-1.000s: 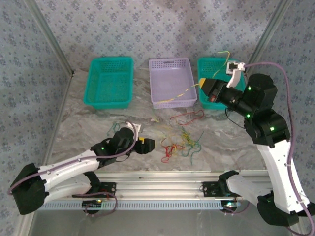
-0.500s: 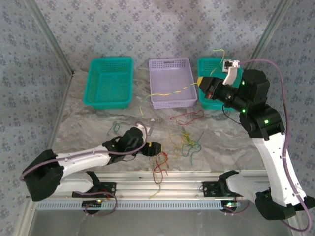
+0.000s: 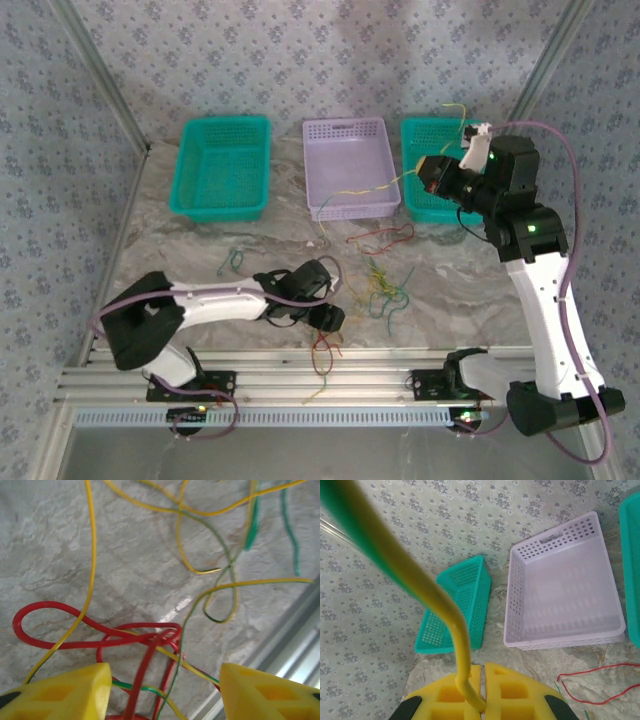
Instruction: Untangle the cables
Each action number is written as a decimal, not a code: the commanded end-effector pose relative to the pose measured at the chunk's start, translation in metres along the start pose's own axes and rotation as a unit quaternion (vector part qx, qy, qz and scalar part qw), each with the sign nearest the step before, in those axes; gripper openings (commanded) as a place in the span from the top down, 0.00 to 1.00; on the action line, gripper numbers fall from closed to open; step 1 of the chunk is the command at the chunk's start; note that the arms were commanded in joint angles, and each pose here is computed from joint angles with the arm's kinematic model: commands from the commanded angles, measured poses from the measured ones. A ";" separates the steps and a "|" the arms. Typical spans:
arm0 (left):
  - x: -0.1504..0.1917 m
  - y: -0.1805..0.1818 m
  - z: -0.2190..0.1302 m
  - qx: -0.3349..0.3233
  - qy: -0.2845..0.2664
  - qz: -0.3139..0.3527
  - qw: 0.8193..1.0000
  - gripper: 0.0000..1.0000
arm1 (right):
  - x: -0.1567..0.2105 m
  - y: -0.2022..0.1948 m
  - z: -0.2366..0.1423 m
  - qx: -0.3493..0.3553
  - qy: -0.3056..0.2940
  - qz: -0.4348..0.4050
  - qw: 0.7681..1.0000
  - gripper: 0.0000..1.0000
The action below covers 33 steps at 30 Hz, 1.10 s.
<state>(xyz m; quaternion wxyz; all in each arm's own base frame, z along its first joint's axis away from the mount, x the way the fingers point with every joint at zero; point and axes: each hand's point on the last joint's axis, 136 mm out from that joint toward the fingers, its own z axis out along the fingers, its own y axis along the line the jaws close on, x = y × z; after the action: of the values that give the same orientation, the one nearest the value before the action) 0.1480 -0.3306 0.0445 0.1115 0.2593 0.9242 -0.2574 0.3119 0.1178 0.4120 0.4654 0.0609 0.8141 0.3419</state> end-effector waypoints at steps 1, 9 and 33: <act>0.014 0.019 0.006 -0.059 0.053 0.013 0.997 0.53 | -0.002 0.007 -0.004 -0.021 -0.003 -0.001 1.000 1.00; -0.024 0.031 -0.008 -0.122 0.018 0.032 0.992 1.00 | -0.004 0.001 -0.010 -0.011 -0.013 0.000 1.000 1.00; -0.093 0.089 -0.180 -0.217 -0.238 -0.039 0.946 1.00 | -0.081 -0.146 0.005 0.300 -0.153 0.021 0.941 1.00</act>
<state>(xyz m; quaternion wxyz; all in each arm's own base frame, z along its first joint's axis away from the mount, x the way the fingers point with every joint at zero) 0.2656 -0.2220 0.1903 0.3686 0.1252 0.9121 -0.1285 0.3792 -0.0080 0.3584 0.5026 0.2565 0.8161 0.1249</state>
